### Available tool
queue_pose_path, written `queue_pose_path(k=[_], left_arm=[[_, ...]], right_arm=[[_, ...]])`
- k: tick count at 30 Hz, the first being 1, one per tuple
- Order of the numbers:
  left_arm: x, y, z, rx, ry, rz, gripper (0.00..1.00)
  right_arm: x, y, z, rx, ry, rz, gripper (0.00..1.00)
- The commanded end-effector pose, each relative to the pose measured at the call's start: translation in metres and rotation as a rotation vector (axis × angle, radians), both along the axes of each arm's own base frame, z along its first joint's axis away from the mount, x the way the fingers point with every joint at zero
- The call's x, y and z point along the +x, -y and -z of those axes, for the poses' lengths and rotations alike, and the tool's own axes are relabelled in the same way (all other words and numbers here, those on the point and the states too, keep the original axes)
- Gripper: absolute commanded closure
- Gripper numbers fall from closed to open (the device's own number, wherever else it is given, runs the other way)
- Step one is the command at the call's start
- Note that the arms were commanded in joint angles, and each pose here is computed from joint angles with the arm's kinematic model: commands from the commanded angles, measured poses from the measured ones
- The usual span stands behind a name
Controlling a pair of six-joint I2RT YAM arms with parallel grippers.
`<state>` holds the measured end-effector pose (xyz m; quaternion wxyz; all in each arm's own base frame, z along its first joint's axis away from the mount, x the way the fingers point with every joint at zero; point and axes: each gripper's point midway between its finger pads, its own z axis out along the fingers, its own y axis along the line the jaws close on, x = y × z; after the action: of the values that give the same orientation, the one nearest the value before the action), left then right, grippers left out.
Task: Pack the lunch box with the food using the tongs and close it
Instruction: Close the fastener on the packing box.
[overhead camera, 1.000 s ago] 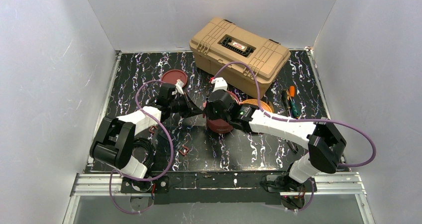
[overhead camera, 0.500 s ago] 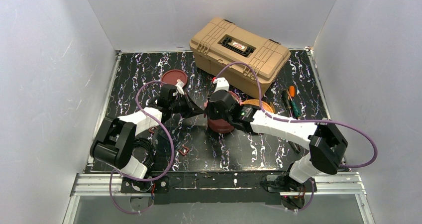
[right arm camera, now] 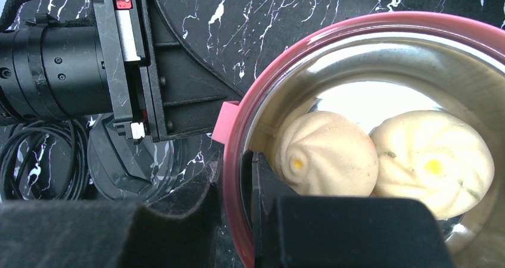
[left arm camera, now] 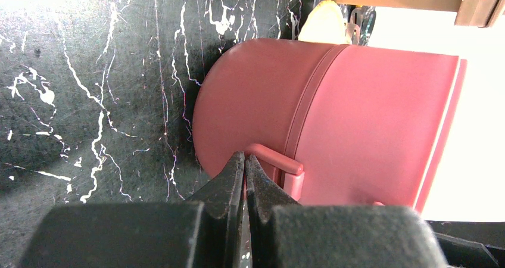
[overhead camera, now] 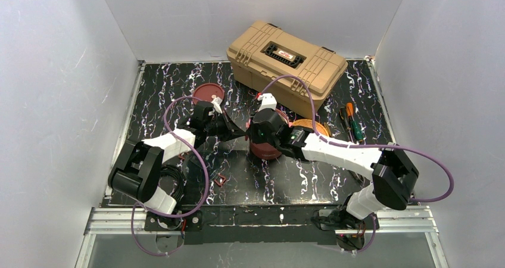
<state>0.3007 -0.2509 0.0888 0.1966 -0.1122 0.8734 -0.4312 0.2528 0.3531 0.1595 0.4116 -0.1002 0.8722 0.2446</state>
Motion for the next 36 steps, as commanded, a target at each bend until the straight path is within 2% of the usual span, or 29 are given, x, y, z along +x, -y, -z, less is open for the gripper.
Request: queue_pose_path(k=[1, 36], left_arm=[[-0.032, -0.003, 0.041, 0.099, -0.130, 0.029, 1.00], [-0.041, 0.015, 0.040, 0.060, -0.102, -0.065, 1.00]], right_arm=[[-0.017, 0.008, 0.030, -0.014, -0.120, 0.011, 0.99], [-0.018, 0.011, 0.029, 0.054, -0.127, 0.038, 0.99]])
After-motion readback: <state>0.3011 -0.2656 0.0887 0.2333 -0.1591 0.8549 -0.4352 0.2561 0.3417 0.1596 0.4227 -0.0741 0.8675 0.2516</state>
